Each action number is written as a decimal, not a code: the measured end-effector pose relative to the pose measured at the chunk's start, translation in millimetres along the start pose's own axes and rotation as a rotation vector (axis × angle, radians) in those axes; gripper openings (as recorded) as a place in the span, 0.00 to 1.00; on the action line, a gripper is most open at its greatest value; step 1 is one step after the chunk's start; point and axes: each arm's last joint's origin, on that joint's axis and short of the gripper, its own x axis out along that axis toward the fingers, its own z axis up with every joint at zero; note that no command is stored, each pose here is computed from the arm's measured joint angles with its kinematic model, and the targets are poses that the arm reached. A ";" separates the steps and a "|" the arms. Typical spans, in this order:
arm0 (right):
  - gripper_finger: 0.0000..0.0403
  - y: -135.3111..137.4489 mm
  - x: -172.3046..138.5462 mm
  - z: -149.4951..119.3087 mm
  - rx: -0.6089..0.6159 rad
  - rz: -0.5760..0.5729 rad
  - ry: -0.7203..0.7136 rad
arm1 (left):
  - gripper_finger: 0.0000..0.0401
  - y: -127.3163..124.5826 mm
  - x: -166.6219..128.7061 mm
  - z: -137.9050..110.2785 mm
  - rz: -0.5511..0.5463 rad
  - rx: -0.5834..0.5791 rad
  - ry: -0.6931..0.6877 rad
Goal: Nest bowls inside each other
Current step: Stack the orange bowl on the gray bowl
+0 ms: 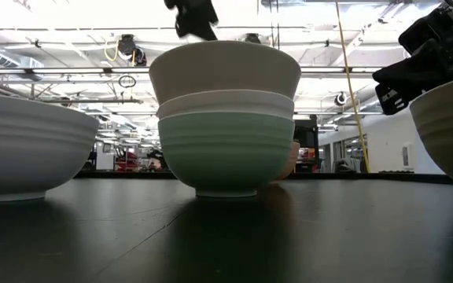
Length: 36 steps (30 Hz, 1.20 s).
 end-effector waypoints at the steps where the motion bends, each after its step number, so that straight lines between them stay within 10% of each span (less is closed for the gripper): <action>1: 0.00 0.0 0.0 0.0 0.000 0.000 -0.001 | 0.60 -3.2 -8.0 -0.1 0.003 0.012 -0.021; 20: 0.00 0.0 0.0 0.0 0.001 0.000 0.000 | 0.60 -69.2 -70.7 -18.7 0.092 0.180 -0.222; 36: 0.00 -0.1 0.0 -0.7 0.005 -0.001 0.007 | 0.60 -37.4 -79.2 -128.1 0.084 0.041 -0.558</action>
